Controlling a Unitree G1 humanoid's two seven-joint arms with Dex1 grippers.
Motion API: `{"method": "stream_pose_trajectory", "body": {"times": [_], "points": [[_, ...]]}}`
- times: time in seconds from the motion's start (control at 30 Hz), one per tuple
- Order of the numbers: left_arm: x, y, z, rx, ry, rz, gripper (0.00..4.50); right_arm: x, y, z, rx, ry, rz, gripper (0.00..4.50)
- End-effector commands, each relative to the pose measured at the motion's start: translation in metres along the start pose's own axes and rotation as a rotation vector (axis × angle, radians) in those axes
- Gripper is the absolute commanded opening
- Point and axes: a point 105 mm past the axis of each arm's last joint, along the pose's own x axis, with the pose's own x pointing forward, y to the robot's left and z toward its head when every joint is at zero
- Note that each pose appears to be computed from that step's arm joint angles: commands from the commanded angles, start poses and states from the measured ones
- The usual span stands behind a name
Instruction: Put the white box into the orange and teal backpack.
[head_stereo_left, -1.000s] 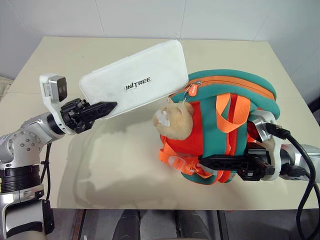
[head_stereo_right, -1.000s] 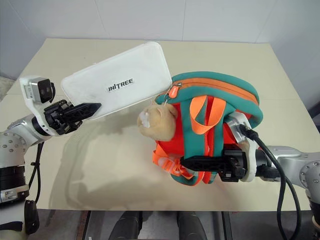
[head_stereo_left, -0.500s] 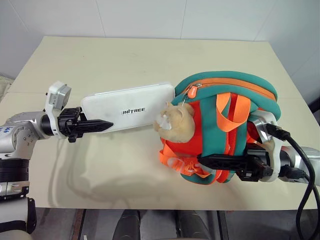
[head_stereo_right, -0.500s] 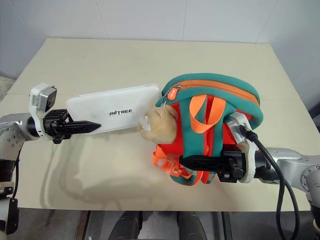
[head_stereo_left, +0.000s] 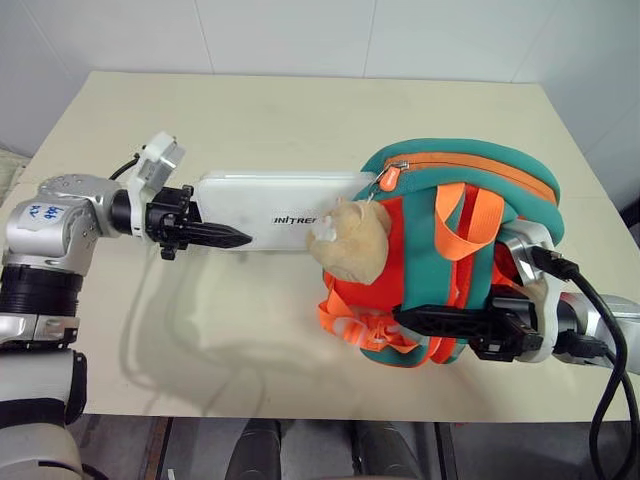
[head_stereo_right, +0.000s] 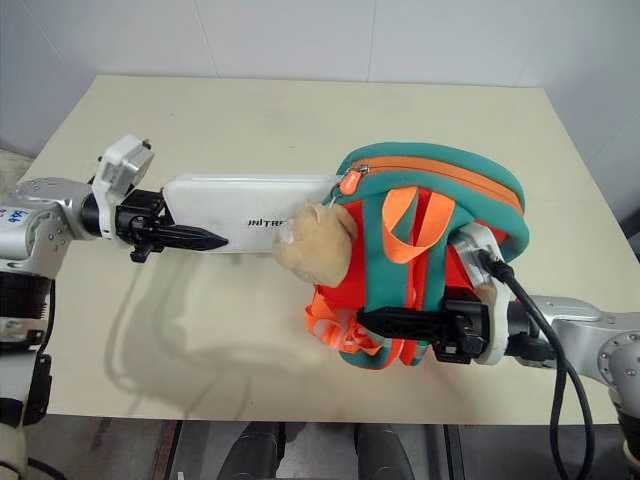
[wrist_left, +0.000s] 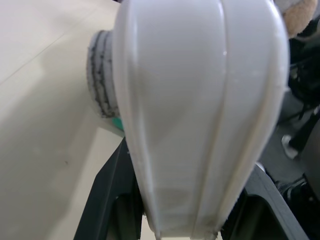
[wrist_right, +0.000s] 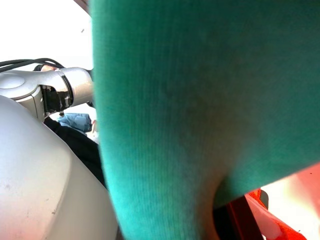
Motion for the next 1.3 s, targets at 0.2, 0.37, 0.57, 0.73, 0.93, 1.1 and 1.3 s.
{"method": "stream_pose_trajectory", "body": {"times": [0.2,0.37,0.57,0.73,0.93,1.1,1.3], "points": [[0.02,-0.007,0.014,0.131,0.117,-0.178,1.43,0.008,0.01,-0.003,-0.023,0.0,0.049,0.0],[0.038,-0.003,0.024,0.194,0.134,-0.226,1.43,0.011,0.009,-0.003,-0.025,-0.001,0.057,0.0],[0.076,0.003,0.048,0.27,0.08,-0.295,1.43,0.015,0.006,-0.004,-0.028,-0.005,0.068,0.0],[0.103,0.003,0.049,0.273,0.046,-0.345,1.43,0.018,0.005,-0.005,-0.035,-0.009,0.073,0.0],[0.131,0.0,0.038,0.291,0.088,-0.406,1.43,0.021,0.003,-0.004,-0.056,-0.022,0.069,0.0],[0.148,0.005,0.037,0.317,0.078,-0.389,1.43,0.024,0.002,-0.004,-0.062,-0.029,0.071,0.0],[0.162,0.006,0.043,0.348,0.013,-0.36,1.43,0.027,0.001,-0.006,-0.066,-0.038,0.072,0.0]]}}
